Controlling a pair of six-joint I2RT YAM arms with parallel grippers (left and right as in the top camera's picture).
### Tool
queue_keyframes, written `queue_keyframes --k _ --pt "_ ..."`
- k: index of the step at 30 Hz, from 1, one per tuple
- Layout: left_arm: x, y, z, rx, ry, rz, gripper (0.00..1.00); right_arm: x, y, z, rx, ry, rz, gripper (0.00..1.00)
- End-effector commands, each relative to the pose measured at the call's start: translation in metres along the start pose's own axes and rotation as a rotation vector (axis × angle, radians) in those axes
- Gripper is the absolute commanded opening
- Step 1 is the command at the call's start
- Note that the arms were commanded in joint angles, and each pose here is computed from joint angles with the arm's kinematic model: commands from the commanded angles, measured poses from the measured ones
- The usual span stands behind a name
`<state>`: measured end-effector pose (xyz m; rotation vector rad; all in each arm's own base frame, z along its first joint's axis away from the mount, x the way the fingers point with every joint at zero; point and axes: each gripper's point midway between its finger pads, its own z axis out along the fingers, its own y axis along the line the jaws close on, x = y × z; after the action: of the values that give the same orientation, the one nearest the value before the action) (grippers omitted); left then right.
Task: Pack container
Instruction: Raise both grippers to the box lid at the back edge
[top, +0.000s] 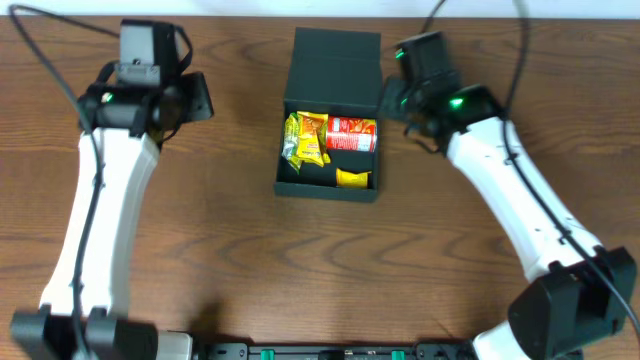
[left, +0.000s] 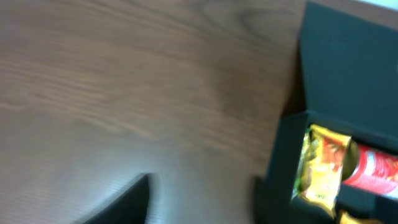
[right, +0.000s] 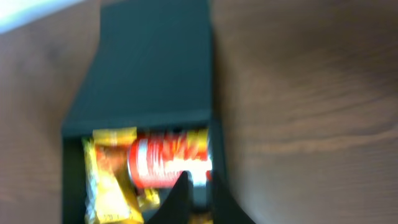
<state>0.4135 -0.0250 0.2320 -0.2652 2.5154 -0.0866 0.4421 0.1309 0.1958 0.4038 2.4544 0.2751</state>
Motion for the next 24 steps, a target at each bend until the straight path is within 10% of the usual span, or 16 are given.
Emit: queue_keyframes --k 1,24 --pt "-0.001 -0.021 0.039 0.110 0.043 -0.001 0.06 -0.030 -0.025 -0.008 0.028 -0.068 0.153 0.02" --pt "-0.018 -0.096 0.200 0.306 0.123 -0.265 0.05 0.000 -0.062 0.143 -0.062 0.219 0.571 0.02"
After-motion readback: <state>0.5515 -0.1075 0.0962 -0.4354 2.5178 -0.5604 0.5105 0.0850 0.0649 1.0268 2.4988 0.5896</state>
